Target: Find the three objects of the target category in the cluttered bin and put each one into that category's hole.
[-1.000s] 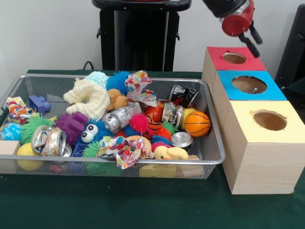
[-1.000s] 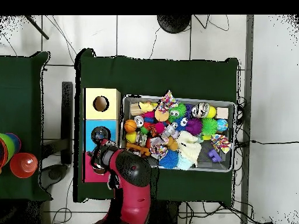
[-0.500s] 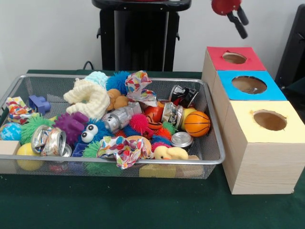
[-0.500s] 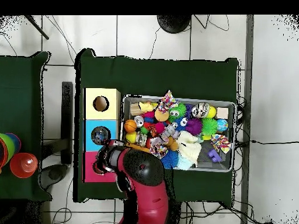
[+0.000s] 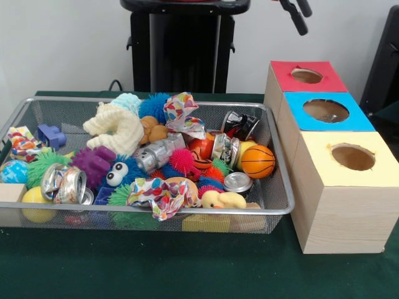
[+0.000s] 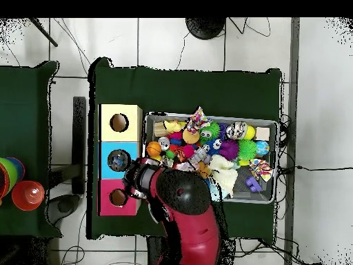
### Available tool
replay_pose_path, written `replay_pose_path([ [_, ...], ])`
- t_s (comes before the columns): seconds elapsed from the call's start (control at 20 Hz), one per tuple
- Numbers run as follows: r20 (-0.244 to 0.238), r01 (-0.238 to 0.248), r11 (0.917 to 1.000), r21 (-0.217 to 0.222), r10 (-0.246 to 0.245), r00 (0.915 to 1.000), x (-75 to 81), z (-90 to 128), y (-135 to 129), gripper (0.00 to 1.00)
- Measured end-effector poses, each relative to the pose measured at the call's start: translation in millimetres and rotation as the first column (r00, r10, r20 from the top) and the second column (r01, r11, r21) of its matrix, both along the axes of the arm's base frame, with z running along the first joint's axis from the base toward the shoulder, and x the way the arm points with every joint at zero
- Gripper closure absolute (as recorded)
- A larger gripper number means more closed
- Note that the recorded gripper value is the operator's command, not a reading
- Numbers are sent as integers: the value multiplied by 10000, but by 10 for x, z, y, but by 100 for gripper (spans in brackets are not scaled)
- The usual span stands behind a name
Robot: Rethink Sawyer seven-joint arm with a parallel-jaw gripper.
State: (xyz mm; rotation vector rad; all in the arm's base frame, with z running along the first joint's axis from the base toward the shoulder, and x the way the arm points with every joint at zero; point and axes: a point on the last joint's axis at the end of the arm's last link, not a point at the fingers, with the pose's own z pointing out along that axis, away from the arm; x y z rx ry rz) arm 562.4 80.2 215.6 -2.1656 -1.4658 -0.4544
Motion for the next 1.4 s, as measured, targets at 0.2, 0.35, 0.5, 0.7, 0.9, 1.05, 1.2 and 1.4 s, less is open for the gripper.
replay_pose_path([
  [0.2,-68,-459,9974,-547,456,9989,70,99,-144,0],
  [0.35,-388,-1398,9782,-1535,1354,9900,100,141,-415,0],
  [0.5,-914,-2354,9350,-2651,2187,9715,140,207,-840,0],
  [0.7,-1317,-3063,8806,-3614,2770,9518,197,296,-1359,0],
  [0.9,-1387,-3627,7873,-4986,3406,9299,251,427,-2216,0],
  [1.05,-1274,-3884,7109,-5862,3926,9109,253,514,-2830,0],
  [1.2,-1203,-4049,6548,-6382,4346,8926,230,558,-3240,0],
  [1.4,-1157,-4205,6082,-6733,4751,8723,203,567,-3547,0],
])
